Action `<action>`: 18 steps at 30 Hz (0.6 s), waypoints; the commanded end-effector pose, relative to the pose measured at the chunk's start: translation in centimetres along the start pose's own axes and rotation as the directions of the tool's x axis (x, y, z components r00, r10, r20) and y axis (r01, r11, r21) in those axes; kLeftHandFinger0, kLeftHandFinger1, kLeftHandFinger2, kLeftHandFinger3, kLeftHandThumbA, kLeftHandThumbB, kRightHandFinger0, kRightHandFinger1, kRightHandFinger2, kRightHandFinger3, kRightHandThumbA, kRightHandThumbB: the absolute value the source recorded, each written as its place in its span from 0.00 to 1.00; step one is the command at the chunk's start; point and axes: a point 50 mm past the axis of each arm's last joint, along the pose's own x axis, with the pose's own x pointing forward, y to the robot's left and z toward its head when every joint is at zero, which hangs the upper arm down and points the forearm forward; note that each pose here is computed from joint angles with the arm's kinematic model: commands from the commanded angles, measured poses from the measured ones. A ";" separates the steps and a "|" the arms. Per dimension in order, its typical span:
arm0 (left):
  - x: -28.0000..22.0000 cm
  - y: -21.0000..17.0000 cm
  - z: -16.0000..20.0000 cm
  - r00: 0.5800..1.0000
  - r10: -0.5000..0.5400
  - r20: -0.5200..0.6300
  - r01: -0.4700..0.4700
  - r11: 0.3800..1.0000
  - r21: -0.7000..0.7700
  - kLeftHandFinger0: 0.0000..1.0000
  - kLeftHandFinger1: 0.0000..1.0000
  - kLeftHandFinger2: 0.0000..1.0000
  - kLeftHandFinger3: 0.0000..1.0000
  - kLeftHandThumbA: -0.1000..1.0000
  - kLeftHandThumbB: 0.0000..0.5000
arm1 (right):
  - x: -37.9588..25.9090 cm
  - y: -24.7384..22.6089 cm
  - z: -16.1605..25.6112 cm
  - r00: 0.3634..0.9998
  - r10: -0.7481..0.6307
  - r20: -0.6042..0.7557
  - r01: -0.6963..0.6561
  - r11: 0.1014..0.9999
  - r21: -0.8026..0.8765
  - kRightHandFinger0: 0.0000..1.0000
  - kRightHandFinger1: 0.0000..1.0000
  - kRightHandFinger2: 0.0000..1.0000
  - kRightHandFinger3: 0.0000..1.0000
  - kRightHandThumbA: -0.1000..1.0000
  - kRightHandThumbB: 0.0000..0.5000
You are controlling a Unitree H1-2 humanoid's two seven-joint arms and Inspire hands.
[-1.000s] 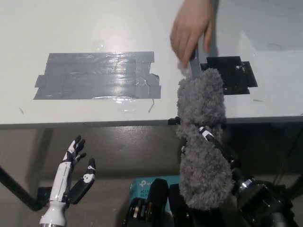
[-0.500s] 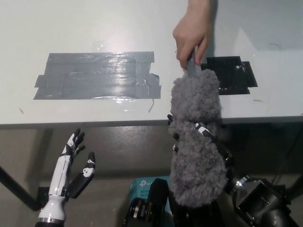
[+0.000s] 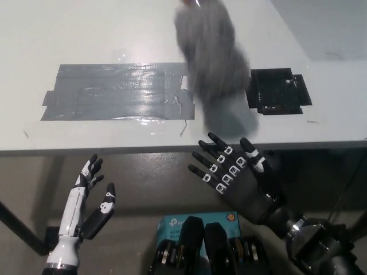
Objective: A grey duster is kept infront of the robot in the middle of the table and the robot extends its right arm to grab the duster, picks it up and hands it to a person
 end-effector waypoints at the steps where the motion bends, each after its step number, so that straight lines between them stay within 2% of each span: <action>1: 1.0 0.7 1.0 0.998 -0.004 0.067 0.003 1.000 0.018 0.93 1.00 1.00 1.00 0.52 0.28 | -0.2 1.0 1.9 0.983 0.172 0.066 -0.150 0.955 -0.254 1.00 1.00 1.00 1.00 1.00 1.00; 5: 1.1 0.6 1.1 0.997 -0.010 0.073 0.008 1.000 0.030 0.93 1.00 1.00 1.00 0.52 0.27 | -0.9 0.3 2.6 0.986 0.128 0.103 -0.086 0.937 -0.339 1.00 1.00 1.00 1.00 1.00 1.00; 7: 1.1 0.7 1.2 0.998 -0.011 0.067 0.009 1.000 0.027 0.94 1.00 1.00 1.00 0.52 0.28 | -1.6 -0.6 3.0 0.988 0.070 0.136 -0.008 0.912 -0.409 1.00 1.00 1.00 1.00 1.00 0.98; 8: 1.0 0.7 1.1 0.998 -0.010 0.064 0.008 1.000 0.026 0.94 1.00 1.00 1.00 0.52 0.28 | -2.4 -1.4 3.2 0.987 0.027 0.159 0.054 0.872 -0.487 1.00 1.00 1.00 1.00 1.00 0.94; 13: 0.4 0.5 0.8 0.999 -0.015 0.052 0.014 0.999 0.032 0.93 1.00 1.00 1.00 0.52 0.27 | -4.7 -3.0 3.3 0.976 -0.058 0.209 0.167 0.816 -0.553 1.00 1.00 1.00 1.00 1.00 0.86; 18: -0.4 0.2 0.3 0.999 -0.020 0.043 0.018 0.999 0.033 0.94 1.00 1.00 1.00 0.55 0.28 | -6.8 -4.5 2.9 0.946 -0.145 0.288 0.298 0.738 -0.606 1.00 1.00 1.00 1.00 1.00 0.87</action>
